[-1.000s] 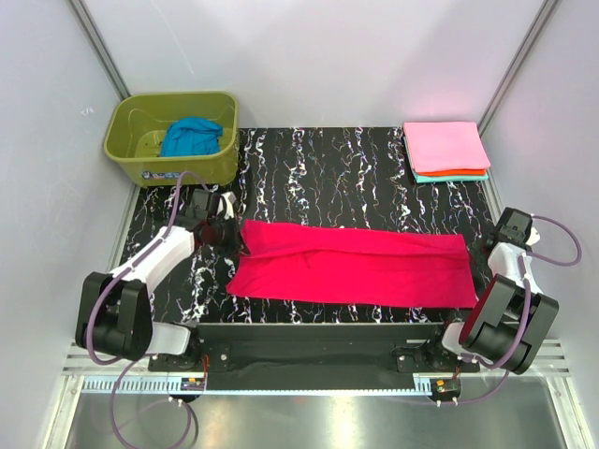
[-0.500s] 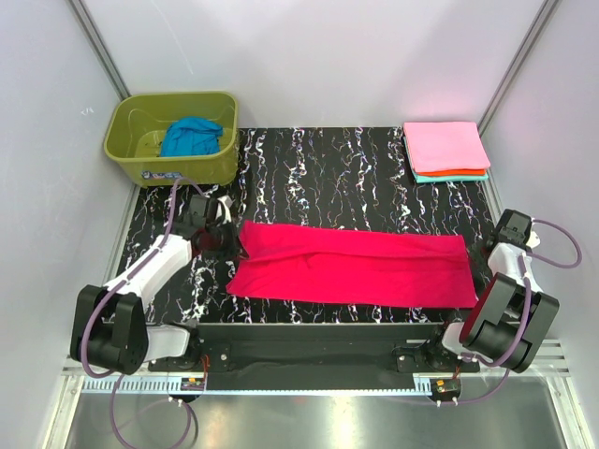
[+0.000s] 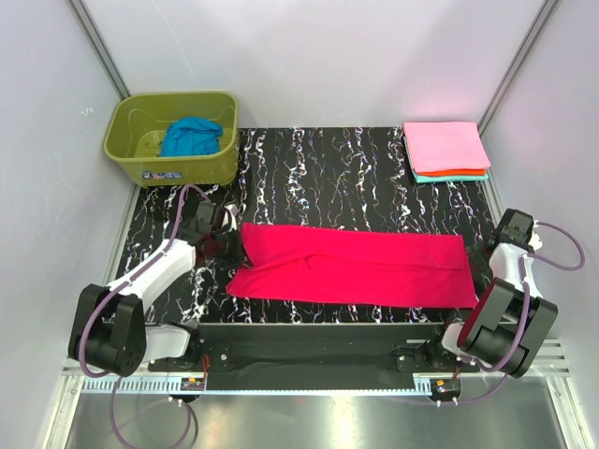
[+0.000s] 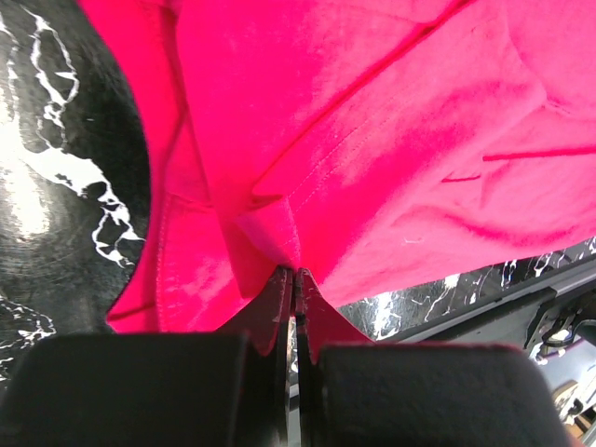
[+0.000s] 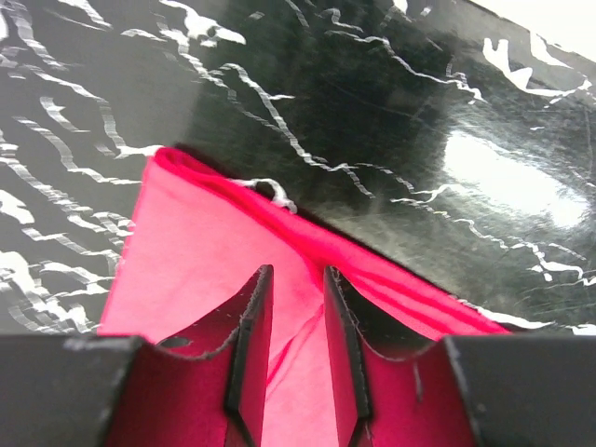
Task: Fold and stack the t-shirts
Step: Fold the tshirt
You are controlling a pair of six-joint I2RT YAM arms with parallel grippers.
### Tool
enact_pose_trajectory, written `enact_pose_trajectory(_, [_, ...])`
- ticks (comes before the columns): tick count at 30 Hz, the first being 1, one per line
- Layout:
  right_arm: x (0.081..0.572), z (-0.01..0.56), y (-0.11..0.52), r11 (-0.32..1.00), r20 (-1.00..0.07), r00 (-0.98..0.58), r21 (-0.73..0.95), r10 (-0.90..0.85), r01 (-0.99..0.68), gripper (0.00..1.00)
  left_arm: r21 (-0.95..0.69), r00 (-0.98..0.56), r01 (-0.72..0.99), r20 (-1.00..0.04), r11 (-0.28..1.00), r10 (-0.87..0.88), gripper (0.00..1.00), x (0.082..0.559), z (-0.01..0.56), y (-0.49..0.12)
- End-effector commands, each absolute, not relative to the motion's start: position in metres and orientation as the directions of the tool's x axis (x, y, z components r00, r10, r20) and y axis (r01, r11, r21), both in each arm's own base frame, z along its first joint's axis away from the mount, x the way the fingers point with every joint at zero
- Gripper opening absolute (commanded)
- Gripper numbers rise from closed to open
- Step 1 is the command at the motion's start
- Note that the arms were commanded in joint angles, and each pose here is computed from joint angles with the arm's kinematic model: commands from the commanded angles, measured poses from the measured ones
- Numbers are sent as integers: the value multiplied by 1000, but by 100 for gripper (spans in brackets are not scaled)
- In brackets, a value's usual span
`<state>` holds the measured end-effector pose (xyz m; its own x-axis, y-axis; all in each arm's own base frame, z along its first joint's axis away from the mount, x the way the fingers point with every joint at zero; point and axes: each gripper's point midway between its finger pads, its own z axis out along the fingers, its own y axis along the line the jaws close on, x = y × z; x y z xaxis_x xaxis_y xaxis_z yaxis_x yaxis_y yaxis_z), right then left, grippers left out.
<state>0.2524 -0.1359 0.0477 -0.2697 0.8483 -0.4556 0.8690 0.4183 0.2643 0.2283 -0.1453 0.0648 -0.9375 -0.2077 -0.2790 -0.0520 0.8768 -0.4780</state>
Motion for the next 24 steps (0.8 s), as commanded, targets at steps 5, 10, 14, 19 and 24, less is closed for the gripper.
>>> enact_pose_trajectory(5, [281,95,-128,411,-458,-195,437,867,800,33,-477,-925,-36,-316,878,-209,0,235,66,-148])
enact_pose_trajectory(10, [282,76,-119,366,-383,-195,448,903,816,33,-464,-936,-53,-285,884,-206,0,234,57,-151])
enact_pose_trajectory(14, [284,61,-117,357,-351,-208,445,913,821,31,-438,-939,-57,-281,897,-197,0,230,49,-148])
enact_pose_trajectory(19, [286,42,-123,345,-326,-222,392,919,853,30,-393,-939,-76,-281,916,-199,7,227,40,-139])
enact_pose_trajectory(24, [284,29,-132,359,-335,-248,330,909,873,29,-389,-954,-55,-250,920,-163,25,220,31,-145])
